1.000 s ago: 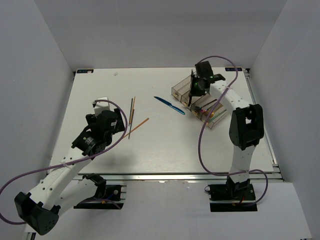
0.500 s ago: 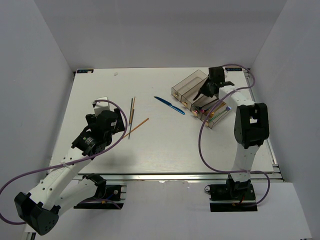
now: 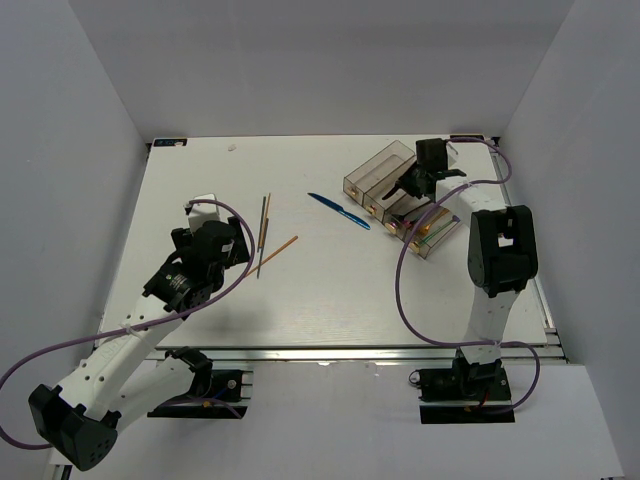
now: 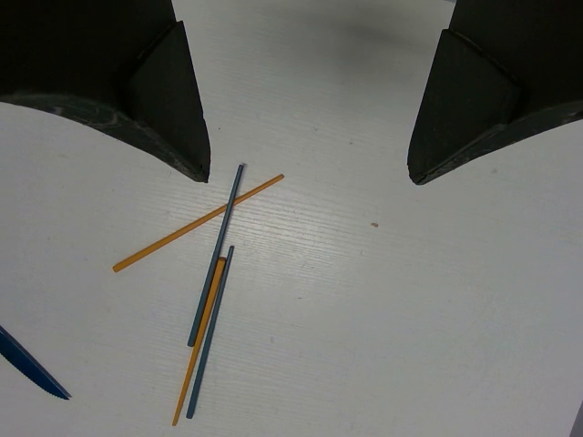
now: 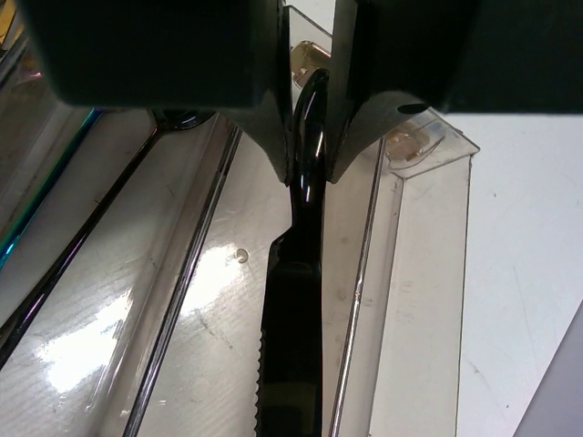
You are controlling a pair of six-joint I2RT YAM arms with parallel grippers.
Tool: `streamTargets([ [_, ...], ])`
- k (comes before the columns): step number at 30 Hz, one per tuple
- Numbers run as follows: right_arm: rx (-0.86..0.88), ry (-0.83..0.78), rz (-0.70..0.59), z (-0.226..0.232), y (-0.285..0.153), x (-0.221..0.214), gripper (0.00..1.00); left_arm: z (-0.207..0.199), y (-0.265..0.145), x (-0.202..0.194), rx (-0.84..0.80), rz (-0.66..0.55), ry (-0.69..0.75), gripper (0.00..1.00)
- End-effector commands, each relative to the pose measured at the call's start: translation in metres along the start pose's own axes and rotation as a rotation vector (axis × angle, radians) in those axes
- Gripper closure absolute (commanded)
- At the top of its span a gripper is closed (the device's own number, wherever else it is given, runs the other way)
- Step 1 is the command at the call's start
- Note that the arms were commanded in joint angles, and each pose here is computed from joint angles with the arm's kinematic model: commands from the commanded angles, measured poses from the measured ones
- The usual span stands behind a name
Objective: Sort the eating utensils into containers
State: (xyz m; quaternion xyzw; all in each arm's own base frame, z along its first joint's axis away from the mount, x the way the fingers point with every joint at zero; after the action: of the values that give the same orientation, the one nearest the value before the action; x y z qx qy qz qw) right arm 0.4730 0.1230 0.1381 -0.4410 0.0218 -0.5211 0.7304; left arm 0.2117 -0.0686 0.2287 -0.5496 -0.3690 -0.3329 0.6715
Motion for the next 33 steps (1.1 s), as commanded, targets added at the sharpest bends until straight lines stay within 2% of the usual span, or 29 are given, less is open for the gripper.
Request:
streamTargets([
  [1,0.086,0.030,-0.046,0.025,-0.004,0.014,1.00,0.002,-0.002,0.001,-0.003,-0.018,-0.011,0.02],
  [6,0.113,0.026,-0.029,0.034,-0.011,0.014,0.83,0.002,-0.002,0.001,-0.004,-0.015,-0.010,0.02],
  [7,0.122,0.021,-0.033,0.039,-0.014,0.015,0.72,0.002,-0.002,0.001,-0.004,-0.017,-0.011,0.02],
  [9,0.135,0.011,-0.039,0.044,-0.021,0.018,0.64,0.002,-0.002,0.001,-0.004,-0.015,-0.010,0.02],
  [10,0.143,0.006,-0.040,0.047,-0.024,0.017,0.51,0.002,-0.002,0.001,-0.002,-0.016,-0.010,0.02],
  [18,0.247,-0.085,-0.053,0.078,-0.059,0.018,0.43,0.002,-0.002,0.001,-0.004,-0.017,-0.011,0.02],
  [19,0.287,-0.115,-0.050,0.085,-0.061,0.017,0.30,0.002,-0.002,0.001,-0.004,-0.017,-0.011,0.02],
  [20,0.322,-0.153,-0.040,0.093,-0.063,0.014,0.24,0.002,-0.002,0.001,-0.004,-0.018,-0.011,0.02],
  [21,0.362,-0.246,-0.013,0.101,-0.065,0.005,0.11,0.002,-0.002,0.001,-0.004,-0.017,-0.011,0.02],
  [23,0.364,-0.374,0.054,0.104,-0.053,-0.012,0.11,0.002,-0.002,0.001,-0.004,-0.018,-0.011,0.02],
  [24,0.392,-0.475,0.036,0.122,-0.058,-0.013,0.11,0.002,-0.002,0.001,-0.004,-0.017,-0.011,0.02],
  [26,0.327,-0.595,0.104,0.114,-0.041,-0.032,0.11,0.002,-0.002,0.001,-0.002,-0.017,-0.011,0.02],
  [27,0.365,-0.656,0.110,0.131,-0.048,-0.039,0.11,0.002,-0.002,0.001,-0.004,-0.015,-0.010,0.02],
  [29,0.349,-0.826,0.162,0.127,-0.036,-0.058,0.11,0.002,-0.001,0.001,-0.002,-0.015,-0.009,0.02],
  [30,0.337,-0.909,0.185,0.131,-0.044,-0.074,0.11,0.002,-0.001,0.001,-0.001,-0.014,-0.008,0.02],
  [33,0.269,-1.173,0.195,0.120,-0.040,-0.105,0.11,0.001,0.000,0.000,-0.001,-0.006,-0.001,0.02],
])
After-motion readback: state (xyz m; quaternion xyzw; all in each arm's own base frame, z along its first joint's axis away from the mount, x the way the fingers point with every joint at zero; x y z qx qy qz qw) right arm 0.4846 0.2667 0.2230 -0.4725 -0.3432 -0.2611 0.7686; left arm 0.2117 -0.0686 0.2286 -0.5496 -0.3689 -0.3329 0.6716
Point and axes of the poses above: each gripper's point midway between its finger pads, its own y axis out along the fingers, its own z axis along the line the jaws close on, x = y × z, the point moved 6 cm from there along -y, back along the fingers, and after that the axes turned 10 degrees about y, right-handed, at the moved point
